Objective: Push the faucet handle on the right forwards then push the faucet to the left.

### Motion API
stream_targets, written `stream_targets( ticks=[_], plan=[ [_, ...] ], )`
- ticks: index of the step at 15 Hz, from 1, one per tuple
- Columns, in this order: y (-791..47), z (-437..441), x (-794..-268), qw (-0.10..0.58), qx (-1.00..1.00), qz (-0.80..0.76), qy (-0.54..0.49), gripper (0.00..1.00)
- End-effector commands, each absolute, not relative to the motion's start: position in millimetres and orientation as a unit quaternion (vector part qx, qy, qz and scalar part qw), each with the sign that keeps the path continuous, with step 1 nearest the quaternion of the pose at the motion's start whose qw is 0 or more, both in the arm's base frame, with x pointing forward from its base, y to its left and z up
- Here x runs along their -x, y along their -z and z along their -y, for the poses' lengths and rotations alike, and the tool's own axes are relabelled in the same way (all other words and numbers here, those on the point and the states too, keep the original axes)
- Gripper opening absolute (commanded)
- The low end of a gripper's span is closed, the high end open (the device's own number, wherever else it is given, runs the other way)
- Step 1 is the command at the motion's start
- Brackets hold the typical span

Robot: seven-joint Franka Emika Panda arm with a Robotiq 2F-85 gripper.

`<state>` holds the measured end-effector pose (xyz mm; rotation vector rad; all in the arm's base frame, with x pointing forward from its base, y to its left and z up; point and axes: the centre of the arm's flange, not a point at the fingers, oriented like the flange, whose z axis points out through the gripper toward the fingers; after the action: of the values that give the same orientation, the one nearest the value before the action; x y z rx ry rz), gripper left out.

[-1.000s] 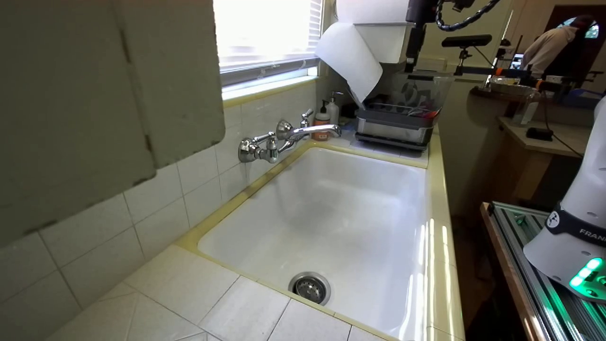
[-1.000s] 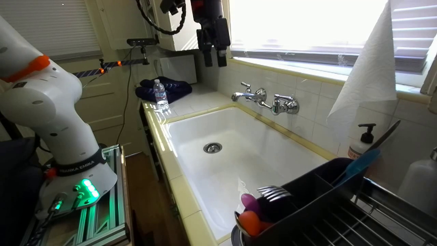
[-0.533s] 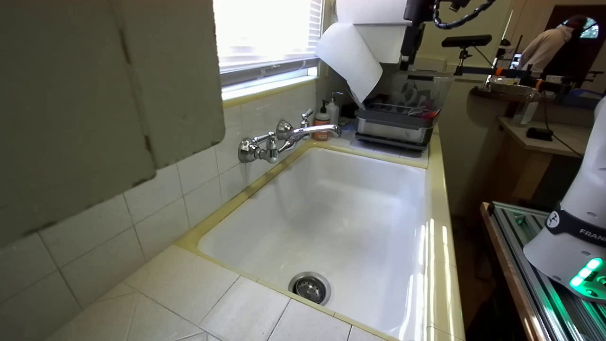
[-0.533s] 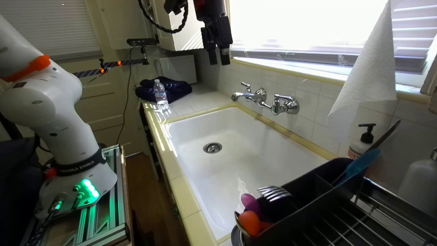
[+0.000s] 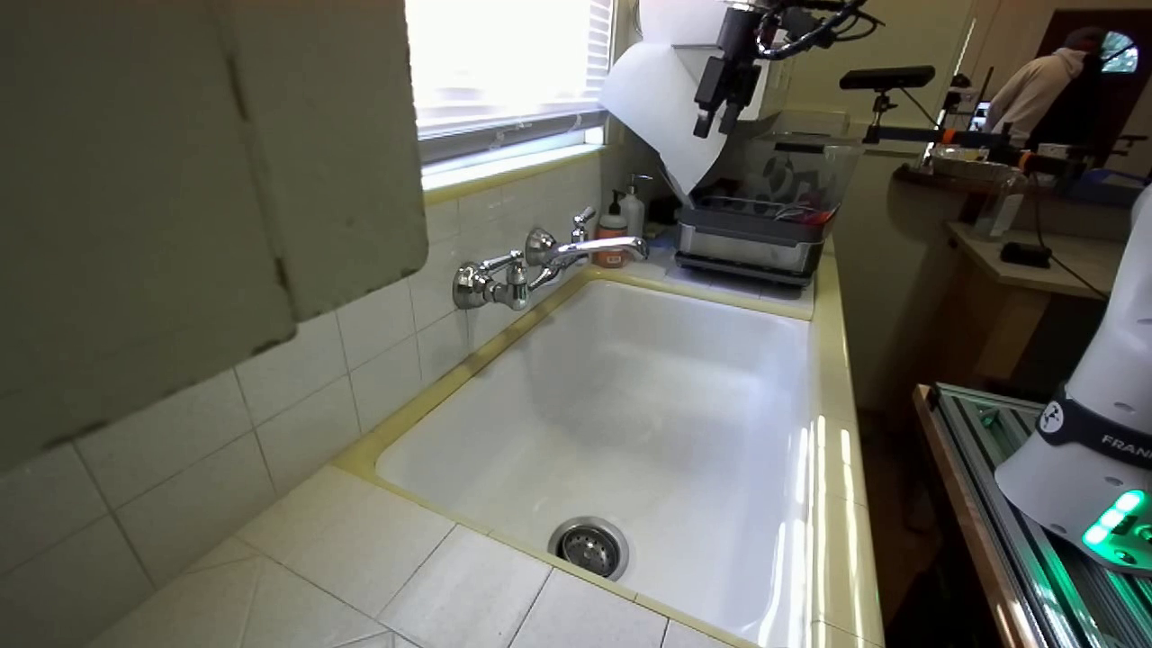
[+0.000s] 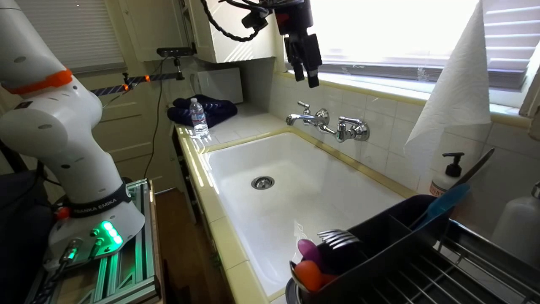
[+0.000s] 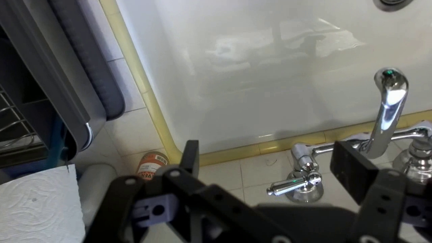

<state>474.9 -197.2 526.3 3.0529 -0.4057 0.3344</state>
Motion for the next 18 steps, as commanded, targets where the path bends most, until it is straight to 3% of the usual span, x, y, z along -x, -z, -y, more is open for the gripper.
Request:
stream_targets(
  ticks=[1, 18],
  plan=[
    [-518, 211, -512, -0.002, -0.980, 0.160, -0.115, 1.00],
    [-455, 229, -606, -0.016, -0.938, 0.336, -0.086, 1.00]
  ],
)
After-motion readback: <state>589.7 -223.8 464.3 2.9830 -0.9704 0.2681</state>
